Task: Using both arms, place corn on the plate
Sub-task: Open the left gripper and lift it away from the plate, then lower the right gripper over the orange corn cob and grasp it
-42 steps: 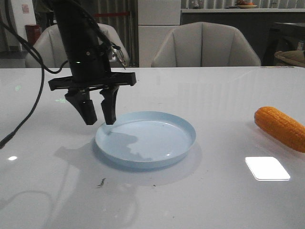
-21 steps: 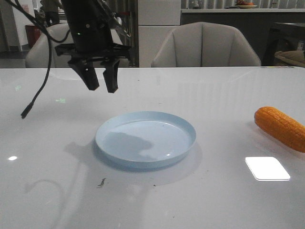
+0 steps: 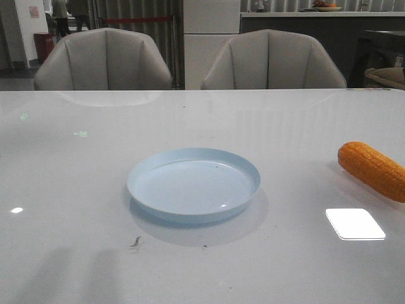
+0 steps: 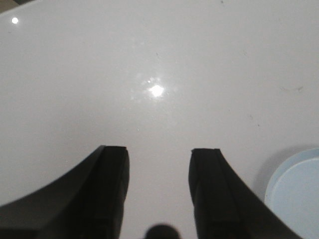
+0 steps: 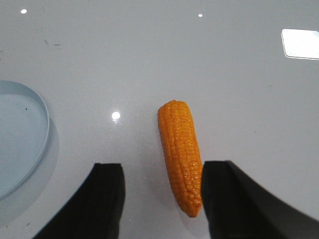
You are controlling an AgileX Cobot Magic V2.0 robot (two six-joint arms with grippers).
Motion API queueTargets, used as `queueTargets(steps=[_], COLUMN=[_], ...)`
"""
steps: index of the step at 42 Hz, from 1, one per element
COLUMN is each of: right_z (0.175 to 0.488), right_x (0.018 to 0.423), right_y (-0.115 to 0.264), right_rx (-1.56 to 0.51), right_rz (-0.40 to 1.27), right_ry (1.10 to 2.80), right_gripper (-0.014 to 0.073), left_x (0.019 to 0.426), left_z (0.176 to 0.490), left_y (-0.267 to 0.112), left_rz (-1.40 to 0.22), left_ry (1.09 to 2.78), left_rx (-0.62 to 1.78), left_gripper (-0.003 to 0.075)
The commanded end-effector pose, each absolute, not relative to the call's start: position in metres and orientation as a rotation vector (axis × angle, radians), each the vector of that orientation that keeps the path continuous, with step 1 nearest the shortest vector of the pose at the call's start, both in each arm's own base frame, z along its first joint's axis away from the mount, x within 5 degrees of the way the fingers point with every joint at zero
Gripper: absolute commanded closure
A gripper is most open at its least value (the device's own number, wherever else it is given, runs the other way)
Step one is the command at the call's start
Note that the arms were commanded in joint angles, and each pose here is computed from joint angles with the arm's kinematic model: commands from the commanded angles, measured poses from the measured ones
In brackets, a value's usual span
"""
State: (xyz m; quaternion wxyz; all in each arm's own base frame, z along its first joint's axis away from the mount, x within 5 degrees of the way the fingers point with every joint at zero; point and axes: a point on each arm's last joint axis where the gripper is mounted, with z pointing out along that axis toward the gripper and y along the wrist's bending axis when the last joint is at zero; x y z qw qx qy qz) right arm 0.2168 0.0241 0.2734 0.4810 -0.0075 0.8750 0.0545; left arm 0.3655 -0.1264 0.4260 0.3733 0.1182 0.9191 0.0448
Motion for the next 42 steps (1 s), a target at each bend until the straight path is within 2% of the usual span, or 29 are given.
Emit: queueTargets(steps=[1, 9, 18, 25, 29, 36, 42], right_z=[0.294, 0.294, 0.291, 0.284, 0.282, 0.293, 0.309], right_x=[0.221, 0.221, 0.220, 0.222, 0.228, 0.252, 0.284], right_y=[0.023, 0.023, 0.023, 0.024, 0.025, 0.028, 0.025], right_rx=[-0.013, -0.013, -0.015, -0.002, -0.003, -0.010, -0.002], right_rz=[0.133, 0.133, 0.133, 0.142, 0.143, 0.138, 0.112], right_ry=[2.014, 2.014, 2.042, 2.111, 2.182, 2.287, 2.256], right_gripper=[0.0140, 0.0140, 0.0140, 0.0137, 0.0111, 0.0013, 0.0011], left_x=[0.340, 0.299, 0.246, 0.212, 0.199, 0.190, 0.189], left_z=[0.459, 0.442, 0.384, 0.347, 0.332, 0.327, 0.327], left_y=[-0.095, -0.044, -0.011, -0.006, -0.009, -0.011, -0.011], left_rz=[0.114, 0.144, 0.055, 0.049, -0.023, -0.093, -0.105], left_ry=[2.199, 2.122, 2.095, 2.121, 2.159, 2.158, 2.153], left_rx=[0.210, 0.133, 0.008, 0.002, -0.044, -0.087, -0.094], left_gripper=[0.0359, 0.0359, 0.0359, 0.0359, 0.0359, 0.0359, 0.0359])
